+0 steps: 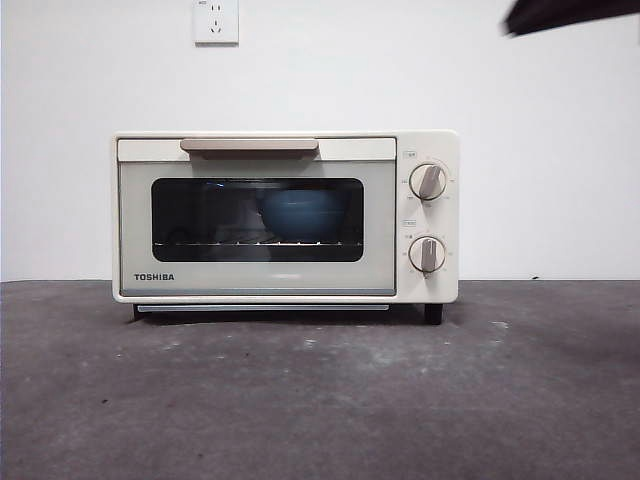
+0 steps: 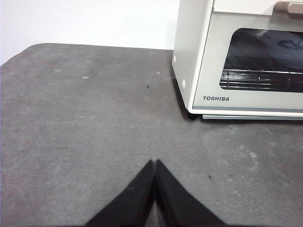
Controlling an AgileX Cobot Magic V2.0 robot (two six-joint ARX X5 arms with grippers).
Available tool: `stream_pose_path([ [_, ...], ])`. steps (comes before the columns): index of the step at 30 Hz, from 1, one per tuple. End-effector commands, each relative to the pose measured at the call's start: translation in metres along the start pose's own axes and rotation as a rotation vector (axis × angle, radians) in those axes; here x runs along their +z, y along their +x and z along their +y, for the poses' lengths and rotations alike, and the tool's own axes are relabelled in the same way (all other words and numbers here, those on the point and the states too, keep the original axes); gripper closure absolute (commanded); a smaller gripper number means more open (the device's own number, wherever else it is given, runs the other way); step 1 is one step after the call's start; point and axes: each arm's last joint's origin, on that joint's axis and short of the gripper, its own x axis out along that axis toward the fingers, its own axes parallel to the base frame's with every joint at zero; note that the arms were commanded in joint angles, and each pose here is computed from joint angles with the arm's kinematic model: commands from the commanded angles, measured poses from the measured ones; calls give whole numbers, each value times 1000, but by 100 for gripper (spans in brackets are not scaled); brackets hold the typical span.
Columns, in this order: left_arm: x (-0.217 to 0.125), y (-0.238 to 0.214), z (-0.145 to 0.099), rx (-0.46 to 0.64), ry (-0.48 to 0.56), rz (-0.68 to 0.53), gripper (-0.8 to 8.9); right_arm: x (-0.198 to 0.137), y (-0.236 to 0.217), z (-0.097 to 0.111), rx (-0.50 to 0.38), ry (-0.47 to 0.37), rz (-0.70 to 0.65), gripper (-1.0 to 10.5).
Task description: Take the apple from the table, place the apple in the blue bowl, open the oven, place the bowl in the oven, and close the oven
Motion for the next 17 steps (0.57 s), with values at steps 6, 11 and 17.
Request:
stream_pose_path([
  [6, -8, 2, 1, 2, -8, 24, 806, 9, -36, -39, -203, -71, -154, 943],
  [11, -8, 2, 1, 2, -9, 24, 806, -7, -55, -54, -371, -100, -207, 943],
  [17, -8, 2, 1, 2, -8, 24, 806, -51, -58, -63, -450, -112, -295, 943],
])
